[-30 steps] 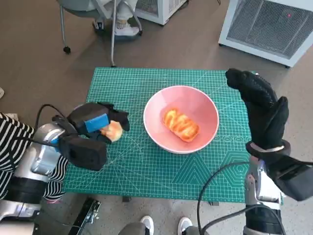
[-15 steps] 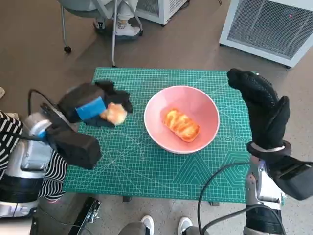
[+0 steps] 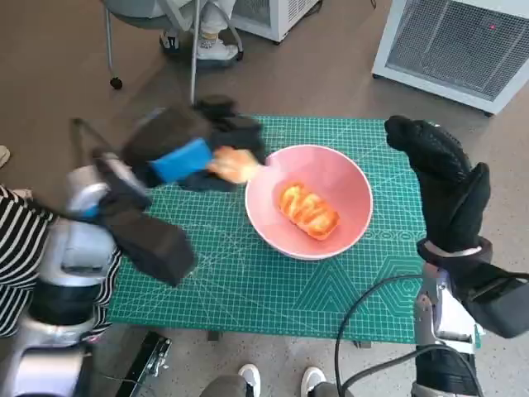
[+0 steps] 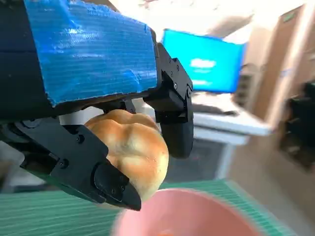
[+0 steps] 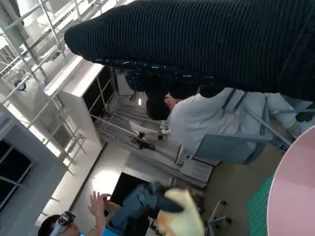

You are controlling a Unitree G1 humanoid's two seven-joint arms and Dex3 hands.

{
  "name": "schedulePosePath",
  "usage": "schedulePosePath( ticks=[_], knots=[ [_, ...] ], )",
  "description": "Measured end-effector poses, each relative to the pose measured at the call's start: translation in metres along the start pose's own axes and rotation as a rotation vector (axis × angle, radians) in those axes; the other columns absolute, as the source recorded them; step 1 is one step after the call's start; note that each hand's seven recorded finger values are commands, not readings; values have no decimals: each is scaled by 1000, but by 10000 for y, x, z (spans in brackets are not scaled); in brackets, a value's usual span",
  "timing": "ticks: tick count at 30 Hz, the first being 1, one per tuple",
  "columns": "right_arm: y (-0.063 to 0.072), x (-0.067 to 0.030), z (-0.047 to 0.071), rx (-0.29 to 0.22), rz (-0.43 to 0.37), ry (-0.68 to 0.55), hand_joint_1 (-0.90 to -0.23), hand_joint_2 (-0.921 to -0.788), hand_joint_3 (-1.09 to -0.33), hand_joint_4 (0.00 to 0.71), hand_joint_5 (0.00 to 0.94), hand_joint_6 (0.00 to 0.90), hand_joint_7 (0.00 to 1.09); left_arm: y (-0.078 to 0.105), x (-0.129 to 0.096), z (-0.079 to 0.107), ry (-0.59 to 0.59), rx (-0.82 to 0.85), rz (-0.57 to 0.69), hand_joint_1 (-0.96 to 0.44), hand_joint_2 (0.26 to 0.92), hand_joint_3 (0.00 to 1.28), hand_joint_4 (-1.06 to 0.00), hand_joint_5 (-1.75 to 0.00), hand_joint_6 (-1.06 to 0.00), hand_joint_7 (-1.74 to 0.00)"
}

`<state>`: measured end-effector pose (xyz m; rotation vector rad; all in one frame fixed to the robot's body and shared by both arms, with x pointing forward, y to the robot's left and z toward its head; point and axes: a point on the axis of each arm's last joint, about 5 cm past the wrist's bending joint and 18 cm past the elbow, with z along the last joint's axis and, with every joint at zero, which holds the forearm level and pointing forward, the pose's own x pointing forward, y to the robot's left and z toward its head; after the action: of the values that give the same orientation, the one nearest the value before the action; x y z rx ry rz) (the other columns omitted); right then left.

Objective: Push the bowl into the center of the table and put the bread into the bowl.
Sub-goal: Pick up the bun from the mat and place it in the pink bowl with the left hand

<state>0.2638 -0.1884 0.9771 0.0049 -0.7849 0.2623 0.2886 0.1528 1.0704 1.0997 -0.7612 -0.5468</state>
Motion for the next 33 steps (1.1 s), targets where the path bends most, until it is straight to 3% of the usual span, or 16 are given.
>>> schedulePosePath(
  ticks=[11,13,15,19,25,33],
  knots=[
    [-2,-3,23,-10,-6,-13,-688,-921,-743,205,0,118,394,-224,199,-58,-4,-37,-90,0,921,184,-575,-1253,-465,-1351],
    [-2,-4,27,-11,-8,-15,-688,-921,-743,205,0,116,393,-243,208,-74,0,-41,-101,-174,921,173,-547,-961,-517,-1345],
    [-3,-6,30,-13,-10,-16,-688,-921,-743,204,0,112,392,-263,213,-95,6,-48,-111,-106,862,90,-589,-626,-494,-890],
    [-6,-11,35,-16,-15,-18,-689,-921,-745,204,0,110,392,-294,212,-128,12,-64,-128,-105,841,21,-610,-253,-487,-435],
    [-10,-15,39,-18,-25,-19,-686,-921,-746,203,0,108,393,-338,203,-166,-3,-107,-153,-195,833,5,-513,-77,-412,-247],
    [-10,-16,42,-22,-33,-26,-684,-921,-746,204,0,107,396,-366,191,-192,-30,-98,-169,-485,864,12,-338,-4,-304,-119]
  ],
)
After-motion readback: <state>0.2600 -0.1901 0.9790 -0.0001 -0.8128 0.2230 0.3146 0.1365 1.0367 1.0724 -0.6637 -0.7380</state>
